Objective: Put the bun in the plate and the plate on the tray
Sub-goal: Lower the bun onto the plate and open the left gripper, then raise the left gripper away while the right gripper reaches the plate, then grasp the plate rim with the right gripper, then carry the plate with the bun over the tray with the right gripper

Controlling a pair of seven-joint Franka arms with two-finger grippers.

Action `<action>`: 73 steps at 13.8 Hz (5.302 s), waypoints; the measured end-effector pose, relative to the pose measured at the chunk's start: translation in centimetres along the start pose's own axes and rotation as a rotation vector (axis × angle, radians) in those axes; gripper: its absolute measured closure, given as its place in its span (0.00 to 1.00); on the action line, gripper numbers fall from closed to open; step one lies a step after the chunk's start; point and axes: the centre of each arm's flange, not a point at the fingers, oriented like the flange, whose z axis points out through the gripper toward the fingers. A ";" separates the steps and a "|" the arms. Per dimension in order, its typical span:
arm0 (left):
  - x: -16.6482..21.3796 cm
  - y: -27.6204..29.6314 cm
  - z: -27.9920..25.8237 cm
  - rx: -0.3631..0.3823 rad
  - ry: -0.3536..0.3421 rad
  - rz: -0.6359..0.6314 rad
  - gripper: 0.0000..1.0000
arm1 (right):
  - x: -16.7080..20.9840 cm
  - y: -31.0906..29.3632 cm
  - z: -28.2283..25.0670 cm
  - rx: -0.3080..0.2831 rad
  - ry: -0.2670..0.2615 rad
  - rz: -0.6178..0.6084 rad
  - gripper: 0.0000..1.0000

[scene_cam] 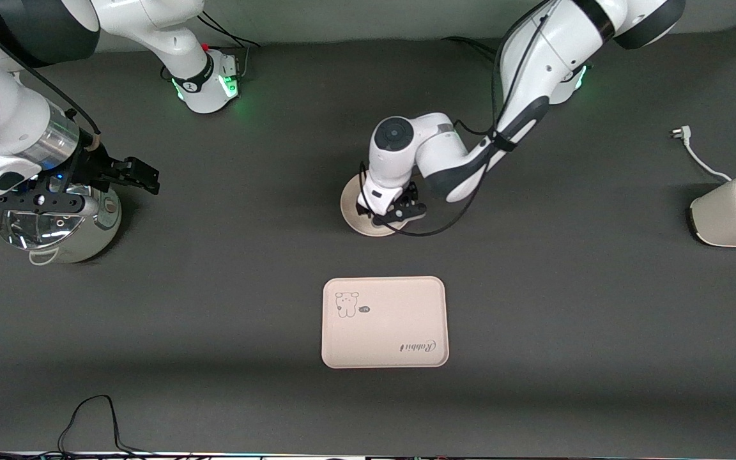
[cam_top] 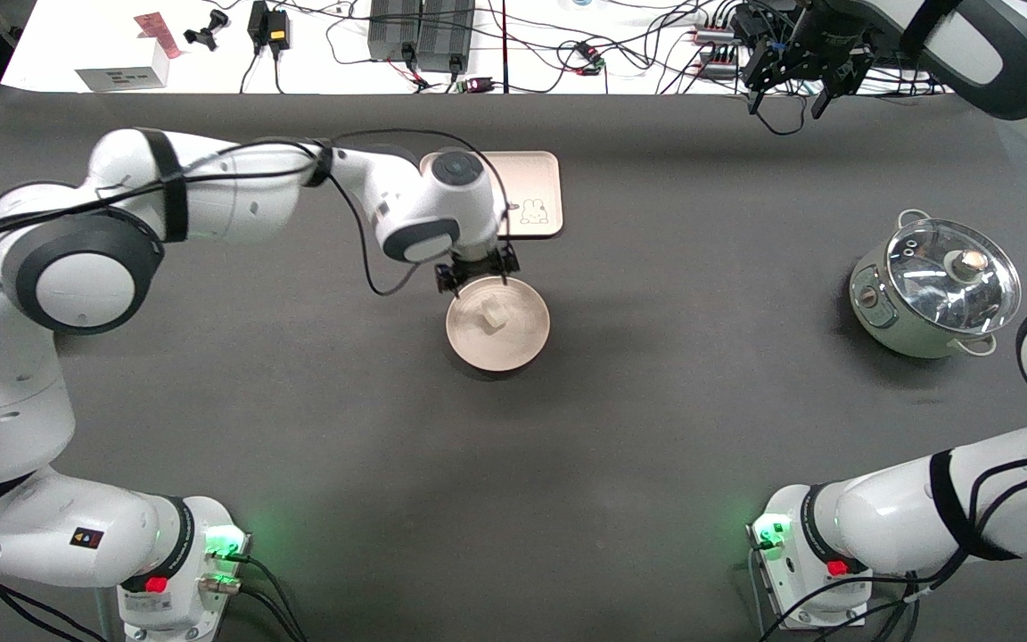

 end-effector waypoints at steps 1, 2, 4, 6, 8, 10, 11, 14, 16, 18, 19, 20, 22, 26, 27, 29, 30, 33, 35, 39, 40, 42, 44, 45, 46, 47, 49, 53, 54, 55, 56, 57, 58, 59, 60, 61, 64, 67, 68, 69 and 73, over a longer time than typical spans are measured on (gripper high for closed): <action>2.5 -1.4 -1.2 0.006 -0.017 0.019 0.00 | 0.0 -0.2 0.0 0.003 0.007 -0.004 0.00; 5.3 -3.2 -2.9 0.008 -0.036 0.042 0.00 | 0.0 -0.8 0.0 0.005 0.013 -0.013 0.00; 12.2 -9.6 -9.3 0.000 -0.058 0.103 0.00 | -0.1 -4.4 0.9 0.013 0.031 0.005 0.00; 16.2 -15.6 -14.5 0.018 -0.054 0.137 0.00 | -0.9 -10.0 2.5 0.024 0.056 0.037 0.00; 18.9 -22.1 -20.1 0.051 -0.032 0.143 0.00 | -2.6 -16.9 5.1 0.032 0.072 0.051 0.00; 20.2 -28.7 -25.5 0.078 -0.015 0.157 0.00 | -4.2 -22.6 8.5 0.033 0.077 0.032 0.00; 20.4 -31.7 -28.0 0.084 -0.011 0.160 0.00 | -4.9 -24.9 10.2 0.033 0.079 0.025 0.00; 19.7 -38.1 -32.6 0.087 -0.022 0.154 0.00 | -5.7 -29.1 15.3 0.022 0.074 0.000 0.00; 19.3 -39.8 -33.0 0.091 -0.042 0.161 0.00 | -5.3 -30.0 18.4 0.006 0.062 -0.010 0.00; 19.0 -39.9 -32.1 0.097 -0.075 0.172 0.00 | -5.2 -30.4 20.9 -0.002 0.053 -0.028 0.00; 18.8 -39.8 -31.8 0.100 -0.090 0.178 0.00 | -5.4 -30.3 22.1 0.005 0.048 -0.033 0.00; 18.6 -39.7 -31.6 0.103 -0.104 0.182 0.00 | -5.7 -30.2 23.4 0.019 0.039 -0.036 0.00; 18.4 -39.5 -31.3 0.105 -0.117 0.190 0.00 | -7.3 -30.4 26.9 0.046 0.035 -0.050 0.00; 18.2 -39.0 -31.1 0.107 -0.122 0.203 0.00 | -11.0 -29.1 34.0 0.068 0.046 -0.049 0.00; 18.0 -38.7 -31.0 0.107 -0.124 0.209 0.00 | -11.5 -28.4 35.4 0.065 0.048 -0.046 0.00; 17.8 -38.2 -30.9 0.108 -0.127 0.219 0.00 | -11.9 -27.4 37.2 0.051 0.043 -0.039 0.00; 17.7 -37.9 -30.8 0.108 -0.127 0.224 0.00 | -11.9 -27.2 37.9 0.048 0.043 -0.038 0.00; 17.5 -37.2 -30.8 0.109 -0.127 0.238 0.00 | -11.9 -27.0 39.6 0.041 0.042 -0.035 0.00; 17.5 -37.1 -30.8 0.109 -0.127 0.239 0.00 | -11.9 -26.9 40.5 0.033 0.036 -0.034 0.00; 17.4 -37.0 -30.8 0.109 -0.128 0.241 0.00 | -12.0 -27.1 41.6 0.028 0.026 -0.031 0.00; 17.4 -37.0 -30.8 0.109 -0.128 0.242 0.00 | -12.1 -27.5 41.5 0.031 0.029 -0.035 0.00; 17.4 -36.9 -30.7 0.109 -0.130 0.243 0.00 | -12.1 -28.2 41.2 0.039 0.035 -0.043 0.02; 17.3 -36.9 -30.7 0.109 -0.131 0.243 0.00 | -12.1 -28.4 41.0 0.042 0.038 -0.046 0.23; 17.3 -36.9 -30.7 0.110 -0.134 0.243 0.00 | -12.1 -28.4 41.1 0.041 0.037 -0.046 0.36; 17.3 -36.9 -30.7 0.110 -0.135 0.243 0.00 | -12.1 -28.3 41.2 0.039 0.036 -0.045 0.47; 17.3 -36.9 -30.7 0.110 -0.135 0.243 0.00 | -12.2 -28.3 41.4 0.037 0.034 -0.045 0.59; 17.3 -36.9 -30.7 0.109 -0.135 0.243 0.00 | -12.2 -28.3 41.5 0.036 0.034 -0.046 0.81; 17.2 -36.8 -30.6 0.098 -0.138 0.242 0.00 | -11.8 -29.0 40.5 0.054 0.047 -0.048 0.94; 17.2 -36.7 -30.6 0.092 -0.140 0.241 0.00 | -11.7 -29.1 40.4 0.057 0.049 -0.049 0.94; 17.2 -36.7 -30.6 0.088 -0.141 0.241 0.00 | -11.7 -29.3 40.2 0.060 0.052 -0.049 0.94; 17.2 -36.6 -30.6 0.085 -0.142 0.240 0.00 | -11.6 -29.4 40.0 0.062 0.053 -0.049 0.94; 17.2 -36.6 -30.6 0.084 -0.142 0.240 0.00 | -11.4 -29.6 39.6 0.064 0.052 -0.051 0.94; 17.2 -36.7 -30.6 0.083 -0.142 0.239 0.00 | -11.2 -30.0 38.6 0.061 0.044 -0.055 0.94; 17.2 -36.6 -30.6 0.083 -0.142 0.239 0.00 | -10.9 -30.5 37.3 0.058 0.034 -0.066 0.96; 17.2 -36.6 -30.6 0.083 -0.142 0.239 0.00 | -10.5 -30.9 35.5 0.059 0.027 -0.080 0.96; 17.2 -36.6 -30.6 0.083 -0.142 0.239 0.00 | -10.0 -31.0 33.5 0.072 0.025 -0.095 0.96; 17.2 -36.7 -30.7 0.082 -0.142 0.239 0.00 | -8.1 -29.1 28.1 0.139 0.024 -0.143 0.96; 17.2 -36.7 -30.7 0.082 -0.142 0.239 0.00 | -5.6 -27.1 25.5 0.169 0.054 -0.147 0.96; 17.2 -36.7 -30.7 0.082 -0.142 0.239 0.00 | -4.6 -27.0 25.0 0.177 0.066 -0.138 0.96; 17.2 -36.7 -30.6 0.082 -0.143 0.239 0.00 | -3.4 -26.9 24.8 0.184 0.079 -0.130 0.96; 17.1 -36.7 -30.6 0.082 -0.143 0.238 0.00 | 5.3 -25.6 26.3 0.227 0.125 -0.093 0.96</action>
